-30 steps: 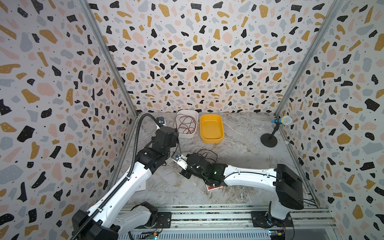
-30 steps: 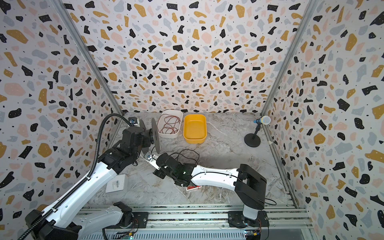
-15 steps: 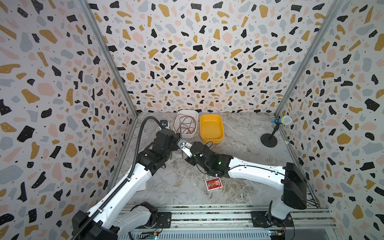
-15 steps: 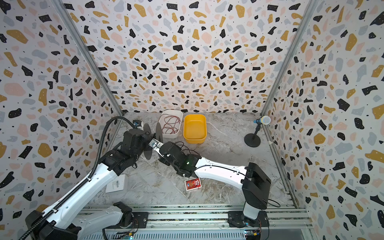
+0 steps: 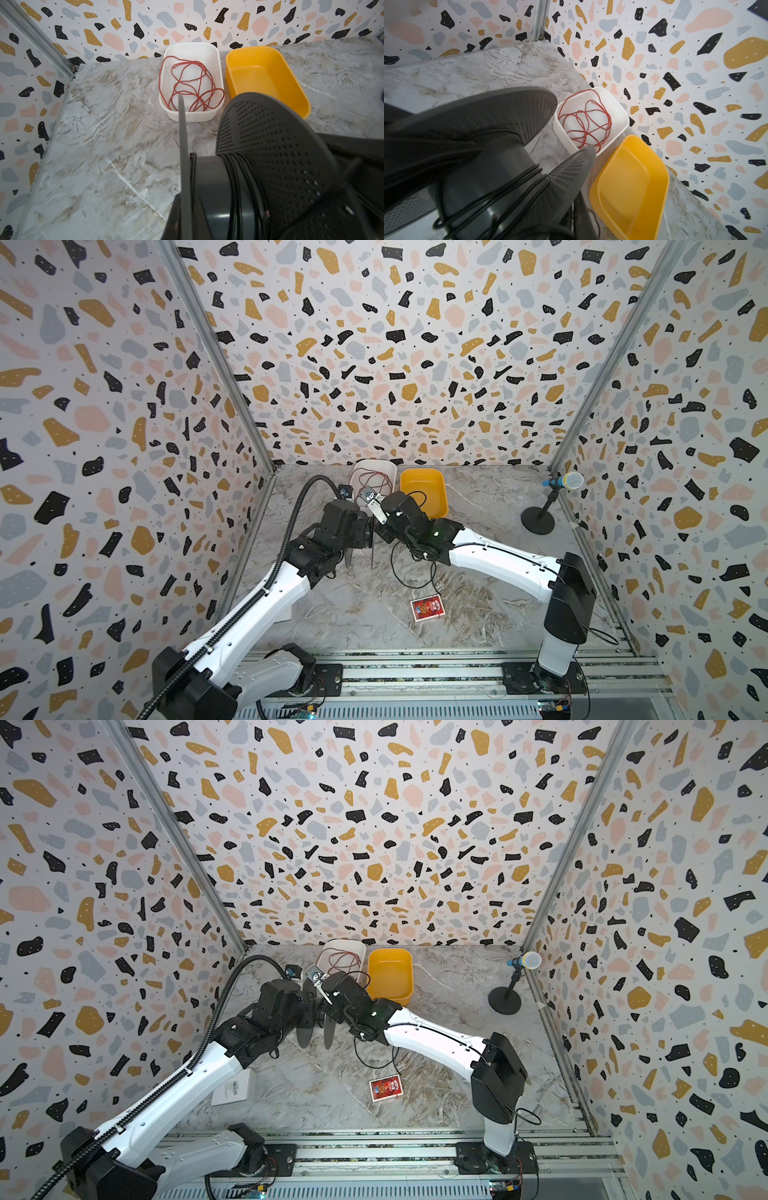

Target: Wrap the cables

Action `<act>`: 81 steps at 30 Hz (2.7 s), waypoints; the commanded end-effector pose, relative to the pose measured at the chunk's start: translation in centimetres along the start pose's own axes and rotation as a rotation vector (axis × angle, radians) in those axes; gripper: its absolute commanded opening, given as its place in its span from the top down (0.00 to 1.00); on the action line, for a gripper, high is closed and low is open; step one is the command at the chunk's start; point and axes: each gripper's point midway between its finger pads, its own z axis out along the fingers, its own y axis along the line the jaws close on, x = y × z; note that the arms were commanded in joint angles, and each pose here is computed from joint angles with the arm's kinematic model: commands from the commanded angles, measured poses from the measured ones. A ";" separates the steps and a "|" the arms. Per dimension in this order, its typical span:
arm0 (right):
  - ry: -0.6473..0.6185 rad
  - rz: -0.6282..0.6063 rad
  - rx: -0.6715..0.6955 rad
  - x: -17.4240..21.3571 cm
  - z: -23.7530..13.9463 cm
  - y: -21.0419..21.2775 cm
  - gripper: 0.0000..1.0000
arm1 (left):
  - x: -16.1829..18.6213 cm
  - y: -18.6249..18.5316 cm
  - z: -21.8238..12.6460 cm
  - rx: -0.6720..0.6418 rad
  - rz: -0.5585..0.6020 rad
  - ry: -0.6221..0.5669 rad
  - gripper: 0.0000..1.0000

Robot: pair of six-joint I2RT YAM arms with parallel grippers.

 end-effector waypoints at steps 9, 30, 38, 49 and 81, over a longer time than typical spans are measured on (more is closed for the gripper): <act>0.043 0.169 -0.020 1.7 2.7 -4.9 1.00 | -2.5 -1.5 -2.7 0.103 0.053 -0.050 1.00; 0.015 0.256 -0.100 2.4 4.7 -7.3 0.83 | -3.5 -2.2 -3.9 0.151 0.083 -0.059 1.00; 0.013 0.301 -0.216 4.5 6.0 -6.4 0.77 | -4.8 -2.8 -5.3 0.202 0.072 -0.092 1.00; -0.026 0.389 -0.361 8.9 3.1 -4.7 0.17 | -7.5 -3.6 -8.0 0.317 0.026 -0.147 1.00; -0.363 0.360 -0.179 14.8 -4.9 -5.3 0.28 | -11.1 -4.8 -11.0 0.486 -0.080 -0.198 1.00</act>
